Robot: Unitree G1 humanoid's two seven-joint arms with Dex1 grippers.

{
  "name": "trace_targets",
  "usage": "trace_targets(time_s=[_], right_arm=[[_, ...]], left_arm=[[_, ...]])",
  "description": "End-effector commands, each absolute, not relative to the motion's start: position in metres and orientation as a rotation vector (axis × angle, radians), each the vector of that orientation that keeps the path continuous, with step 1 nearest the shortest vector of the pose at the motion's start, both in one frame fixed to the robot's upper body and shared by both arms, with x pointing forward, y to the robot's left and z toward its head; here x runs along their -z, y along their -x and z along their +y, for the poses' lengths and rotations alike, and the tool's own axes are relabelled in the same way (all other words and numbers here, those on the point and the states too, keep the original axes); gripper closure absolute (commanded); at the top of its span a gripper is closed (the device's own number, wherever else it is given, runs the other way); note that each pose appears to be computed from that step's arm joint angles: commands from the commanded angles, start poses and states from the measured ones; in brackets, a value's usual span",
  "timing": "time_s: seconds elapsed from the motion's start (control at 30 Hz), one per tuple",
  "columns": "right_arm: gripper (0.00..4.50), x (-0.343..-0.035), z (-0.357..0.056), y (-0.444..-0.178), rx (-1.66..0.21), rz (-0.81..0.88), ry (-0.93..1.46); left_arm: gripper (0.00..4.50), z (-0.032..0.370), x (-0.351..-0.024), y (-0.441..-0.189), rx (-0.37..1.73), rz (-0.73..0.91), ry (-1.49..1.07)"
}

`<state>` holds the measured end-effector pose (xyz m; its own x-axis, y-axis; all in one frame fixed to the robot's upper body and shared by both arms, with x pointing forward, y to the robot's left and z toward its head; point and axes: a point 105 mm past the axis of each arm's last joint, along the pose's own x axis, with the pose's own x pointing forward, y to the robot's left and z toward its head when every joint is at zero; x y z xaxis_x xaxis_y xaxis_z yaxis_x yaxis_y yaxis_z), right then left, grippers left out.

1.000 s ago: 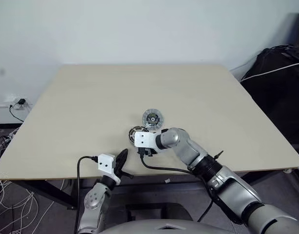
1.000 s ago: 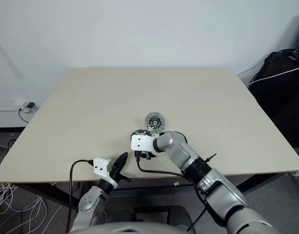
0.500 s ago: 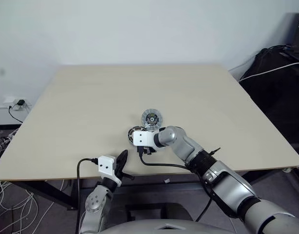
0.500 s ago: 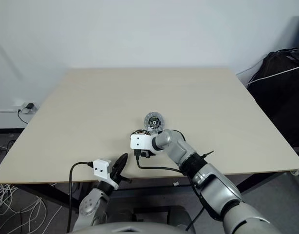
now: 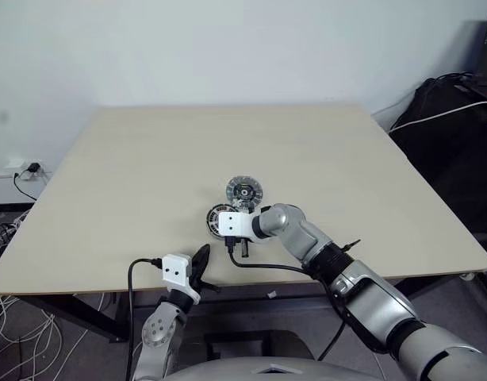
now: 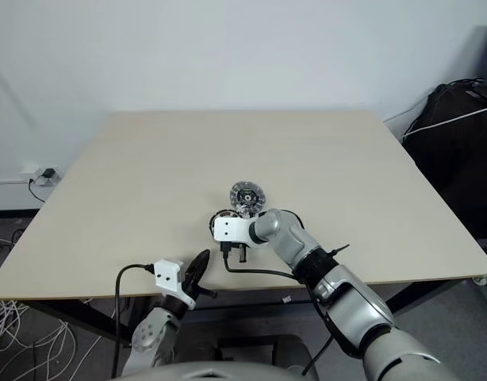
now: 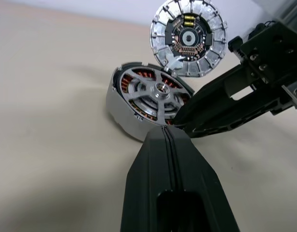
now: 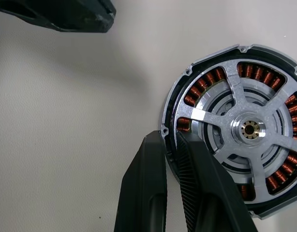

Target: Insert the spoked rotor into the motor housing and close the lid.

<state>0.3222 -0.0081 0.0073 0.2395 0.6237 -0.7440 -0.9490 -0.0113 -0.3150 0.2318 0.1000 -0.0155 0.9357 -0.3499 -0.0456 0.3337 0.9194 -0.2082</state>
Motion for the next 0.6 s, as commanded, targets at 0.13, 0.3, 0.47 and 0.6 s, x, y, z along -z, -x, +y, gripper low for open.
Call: trace_targets(time_s=[0.13, 0.3, 0.47, 0.6], right_arm=[[4.39, -0.017, -0.012, -0.330, -1.254, 0.425, 0.893], [4.39, -0.028, -0.014, -0.329, -1.234, 0.384, 0.884], [4.39, -0.045, -0.021, -0.325, -1.218, 0.345, 0.882], [4.39, -0.059, -0.030, -0.321, -1.193, 0.322, 0.887]], left_arm=[[4.50, 0.096, 0.013, -0.235, 0.362, 0.049, 0.202], [4.50, 0.094, 0.016, -0.234, 0.364, 0.052, 0.204], [4.50, 0.093, 0.018, -0.235, 0.368, 0.054, 0.206], [4.50, 0.093, 0.020, -0.236, 0.373, 0.058, 0.208]])
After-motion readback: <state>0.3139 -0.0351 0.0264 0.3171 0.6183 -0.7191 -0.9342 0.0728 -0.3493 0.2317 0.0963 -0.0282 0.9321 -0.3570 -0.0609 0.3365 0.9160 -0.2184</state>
